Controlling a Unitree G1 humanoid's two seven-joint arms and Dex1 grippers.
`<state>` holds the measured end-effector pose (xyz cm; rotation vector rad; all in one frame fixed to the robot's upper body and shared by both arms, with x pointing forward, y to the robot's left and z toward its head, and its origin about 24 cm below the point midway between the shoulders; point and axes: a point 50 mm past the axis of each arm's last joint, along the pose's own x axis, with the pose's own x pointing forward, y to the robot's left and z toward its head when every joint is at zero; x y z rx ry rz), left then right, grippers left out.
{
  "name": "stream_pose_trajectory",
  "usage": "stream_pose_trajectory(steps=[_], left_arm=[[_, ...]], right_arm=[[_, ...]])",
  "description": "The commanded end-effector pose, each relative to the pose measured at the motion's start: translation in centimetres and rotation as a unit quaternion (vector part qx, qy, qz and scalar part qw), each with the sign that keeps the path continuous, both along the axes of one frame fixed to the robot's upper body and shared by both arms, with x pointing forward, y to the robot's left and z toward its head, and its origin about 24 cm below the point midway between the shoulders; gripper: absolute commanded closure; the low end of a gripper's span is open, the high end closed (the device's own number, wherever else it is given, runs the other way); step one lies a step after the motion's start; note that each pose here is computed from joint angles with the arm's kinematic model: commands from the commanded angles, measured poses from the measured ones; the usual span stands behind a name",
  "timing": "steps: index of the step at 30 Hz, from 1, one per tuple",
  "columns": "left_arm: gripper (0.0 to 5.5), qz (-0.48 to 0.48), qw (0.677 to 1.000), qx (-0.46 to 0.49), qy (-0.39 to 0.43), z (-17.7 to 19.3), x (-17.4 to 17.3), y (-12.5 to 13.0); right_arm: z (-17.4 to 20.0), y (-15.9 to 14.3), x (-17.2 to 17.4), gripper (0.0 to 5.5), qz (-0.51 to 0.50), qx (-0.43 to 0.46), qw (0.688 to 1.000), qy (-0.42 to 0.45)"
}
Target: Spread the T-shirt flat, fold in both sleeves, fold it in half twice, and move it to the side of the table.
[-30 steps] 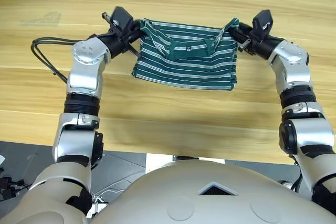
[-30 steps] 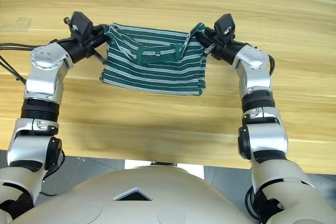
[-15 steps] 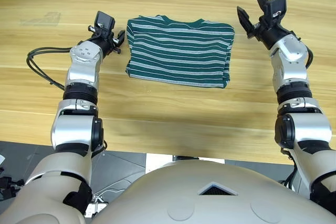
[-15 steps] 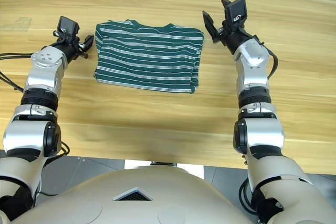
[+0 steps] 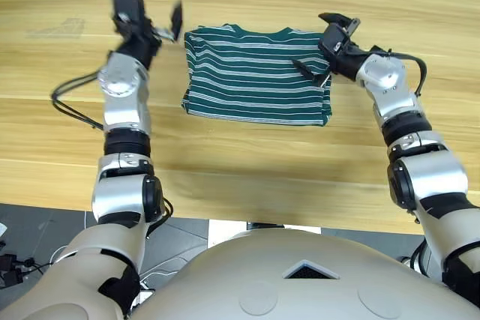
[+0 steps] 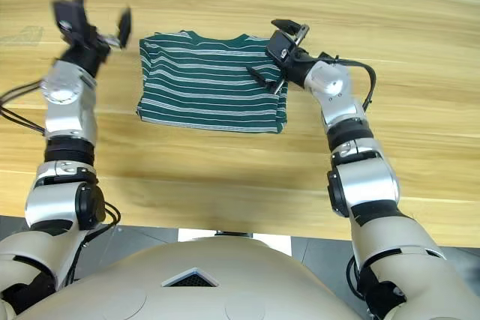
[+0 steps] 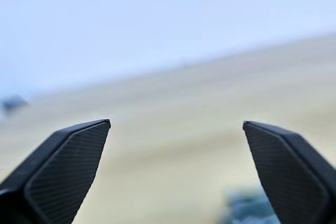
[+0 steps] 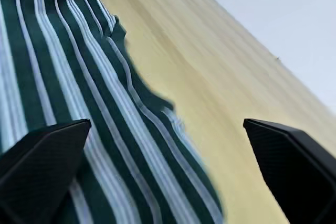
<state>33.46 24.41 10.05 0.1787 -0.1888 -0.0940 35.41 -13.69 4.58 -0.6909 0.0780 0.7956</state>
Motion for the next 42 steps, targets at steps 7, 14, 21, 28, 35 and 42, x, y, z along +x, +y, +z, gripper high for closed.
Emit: stream_pose_trajectory(steps=[7, 14, 21, 28, 35, 42], left_arm=[[0.82, 0.125, 0.984, 0.063, -0.113, 5.5, -4.4, 2.5], [0.82, 0.058, 0.991, 0.073, -0.097, 5.0, -4.9, -1.1], [0.82, 0.033, 0.993, 0.073, -0.084, 4.4, -5.6, -2.4], [0.82, 0.012, 0.994, 0.073, -0.080, 4.4, -5.2, -3.3], [0.82, 0.001, 0.994, 0.067, -0.082, 4.4, -5.3, -3.9], [0.82, -0.024, 0.995, 0.073, -0.057, 3.0, -5.8, -5.5]], right_arm=[[0.3, -2.3, 1.9, 0.10, -0.062, -0.179, 0.981, -0.028], [-3.6, -8.1, -0.7, 0.10, -0.050, -0.403, 0.910, 0.084], [-1.7, -8.5, -6.1, 0.10, 0.243, -0.268, 0.915, 0.179], [2.8, -1.9, -13.2, 0.10, 0.446, -0.131, 0.869, 0.171], [2.8, 1.3, -17.3, 0.10, 0.511, -0.046, 0.831, 0.217], [1.9, 1.5, -17.3, 0.10, 0.462, 0.021, 0.857, 0.227]])
